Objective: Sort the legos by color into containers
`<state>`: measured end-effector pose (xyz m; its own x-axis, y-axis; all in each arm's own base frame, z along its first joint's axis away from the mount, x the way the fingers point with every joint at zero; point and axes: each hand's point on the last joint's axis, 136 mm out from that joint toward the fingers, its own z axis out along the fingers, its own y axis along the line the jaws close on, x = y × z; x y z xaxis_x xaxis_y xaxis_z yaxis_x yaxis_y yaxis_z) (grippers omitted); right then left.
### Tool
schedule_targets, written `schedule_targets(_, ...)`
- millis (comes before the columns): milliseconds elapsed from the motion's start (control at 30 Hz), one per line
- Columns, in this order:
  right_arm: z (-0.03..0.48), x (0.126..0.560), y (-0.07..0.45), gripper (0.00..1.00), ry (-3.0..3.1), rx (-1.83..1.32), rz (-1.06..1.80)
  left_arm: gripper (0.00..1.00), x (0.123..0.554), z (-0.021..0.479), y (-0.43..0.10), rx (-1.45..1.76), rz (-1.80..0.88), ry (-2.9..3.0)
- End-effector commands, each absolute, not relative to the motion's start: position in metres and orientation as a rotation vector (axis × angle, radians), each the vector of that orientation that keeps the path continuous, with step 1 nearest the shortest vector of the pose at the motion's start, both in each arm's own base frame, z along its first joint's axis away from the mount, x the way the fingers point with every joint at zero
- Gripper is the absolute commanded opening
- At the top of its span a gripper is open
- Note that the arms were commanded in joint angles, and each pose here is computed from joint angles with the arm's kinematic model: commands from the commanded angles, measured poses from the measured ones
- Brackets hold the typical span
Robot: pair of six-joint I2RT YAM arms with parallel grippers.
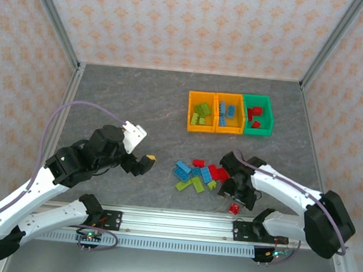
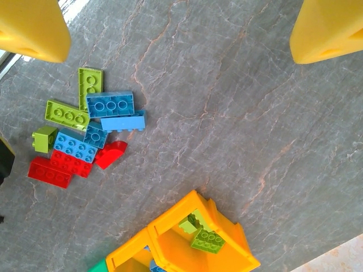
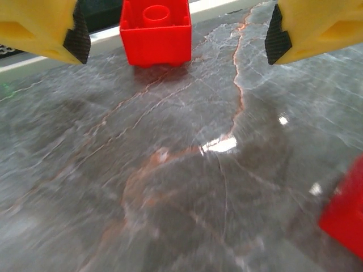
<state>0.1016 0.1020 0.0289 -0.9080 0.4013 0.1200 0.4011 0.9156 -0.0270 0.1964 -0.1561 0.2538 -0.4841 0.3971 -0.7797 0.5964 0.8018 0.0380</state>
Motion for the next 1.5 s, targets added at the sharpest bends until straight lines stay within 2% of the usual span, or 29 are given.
schedule_targets(0, 0.020, 0.091, 0.109, 0.81, -2.888, -0.640, -0.015, 1.00, 0.197, 0.252, -0.150, 0.713, -0.282, 2.146)
schedule_targets(100, 0.014, 0.084, 0.105, 0.76, -2.861, -0.665, 0.013, 1.00, 0.197, 0.251, -0.150, 0.716, -0.279, 2.150)
schedule_targets(233, 0.011, 0.080, 0.102, 0.65, -2.851, -0.699, 0.025, 1.00, 0.198, 0.249, -0.150, 0.718, -0.270, 2.156)
schedule_targets(533, 0.013, 0.093, 0.109, 0.30, -2.914, -0.700, -0.038, 1.00, 0.196, 0.251, -0.152, 0.727, -0.290, 2.148)
schedule_targets(633, 0.025, 0.108, 0.118, 0.24, -2.967, -0.703, -0.108, 1.00, 0.191, 0.257, -0.157, 0.742, -0.343, 2.122)
schedule_targets(867, 0.092, 0.183, 0.142, 0.22, -3.246, -0.691, -0.355, 1.00, 0.171, 0.291, -0.202, 0.762, -0.736, 2.001)
schedule_targets(1000, 0.131, 0.239, 0.132, 0.22, -3.378, -0.781, -0.449, 1.00, 0.180, 0.300, -0.226, 0.694, -0.882, 1.920)
schedule_targets(1067, 0.151, 0.268, 0.120, 0.22, -3.423, -0.870, -0.531, 1.00, 0.189, 0.300, -0.232, 0.640, -0.896, 1.902)
schedule_targets(1267, 0.174, 0.353, 0.050, 0.21, -3.512, -1.105, -0.354, 1.00, 0.209, 0.305, -0.232, 0.548, -0.845, 1.897)
schedule_targets(1467, 0.155, 0.428, 0.006, 0.22, -3.453, -1.177, -0.219, 1.00, 0.213, 0.295, -0.214, 0.488, -0.733, 1.973)
